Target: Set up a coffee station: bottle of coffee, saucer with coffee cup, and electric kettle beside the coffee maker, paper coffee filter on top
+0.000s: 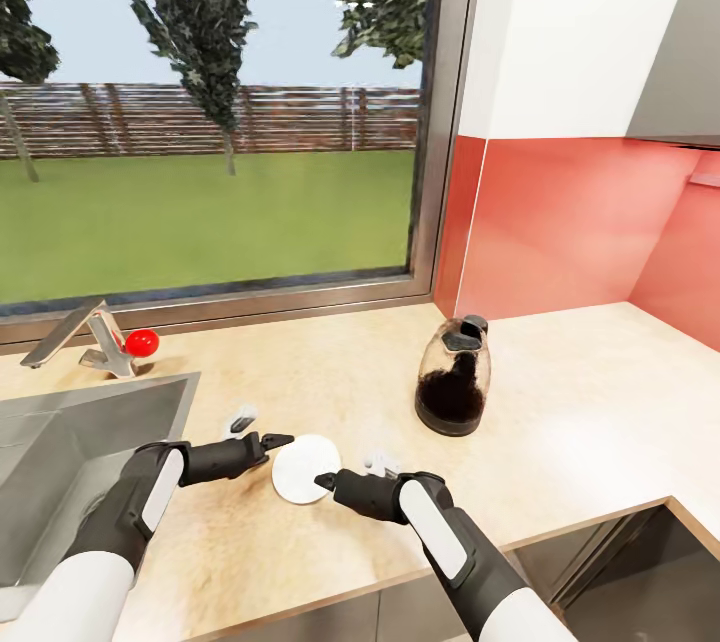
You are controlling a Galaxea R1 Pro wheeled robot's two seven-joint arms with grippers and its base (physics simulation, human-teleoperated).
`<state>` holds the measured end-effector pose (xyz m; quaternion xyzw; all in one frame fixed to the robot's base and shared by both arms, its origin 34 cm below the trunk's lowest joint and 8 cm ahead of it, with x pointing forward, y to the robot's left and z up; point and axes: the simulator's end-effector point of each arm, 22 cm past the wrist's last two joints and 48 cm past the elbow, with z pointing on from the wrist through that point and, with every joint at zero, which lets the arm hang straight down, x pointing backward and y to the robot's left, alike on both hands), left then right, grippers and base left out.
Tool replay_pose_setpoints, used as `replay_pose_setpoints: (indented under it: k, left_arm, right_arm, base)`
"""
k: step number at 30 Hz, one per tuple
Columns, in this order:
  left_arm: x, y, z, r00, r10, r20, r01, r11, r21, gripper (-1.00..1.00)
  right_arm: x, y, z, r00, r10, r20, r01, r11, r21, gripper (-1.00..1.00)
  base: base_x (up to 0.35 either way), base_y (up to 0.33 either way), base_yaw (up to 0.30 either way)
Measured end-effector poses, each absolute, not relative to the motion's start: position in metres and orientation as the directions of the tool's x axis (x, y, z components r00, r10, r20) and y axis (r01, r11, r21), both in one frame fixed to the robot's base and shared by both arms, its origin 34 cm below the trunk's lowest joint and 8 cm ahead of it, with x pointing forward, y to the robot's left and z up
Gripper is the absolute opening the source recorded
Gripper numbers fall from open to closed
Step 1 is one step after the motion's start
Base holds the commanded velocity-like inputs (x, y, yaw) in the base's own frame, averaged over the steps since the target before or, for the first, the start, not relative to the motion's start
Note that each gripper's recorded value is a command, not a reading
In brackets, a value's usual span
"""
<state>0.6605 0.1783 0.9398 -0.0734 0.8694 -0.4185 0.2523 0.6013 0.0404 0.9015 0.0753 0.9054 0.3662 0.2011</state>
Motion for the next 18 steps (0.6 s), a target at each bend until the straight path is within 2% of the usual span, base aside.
replay_pose_setpoints:
  k: [18]
  left_arm:
    - [0.6610,0.1739,0.9426,-0.861,-0.342,-0.376,0.088,0.629,-0.773,1.00]
  right_arm:
    - [0.6023,0.0484,0.9092,-0.906,0.286,-0.312,-0.019,0.708,0.706,1.00]
  base:
    - [0.000,0.000,0.000]
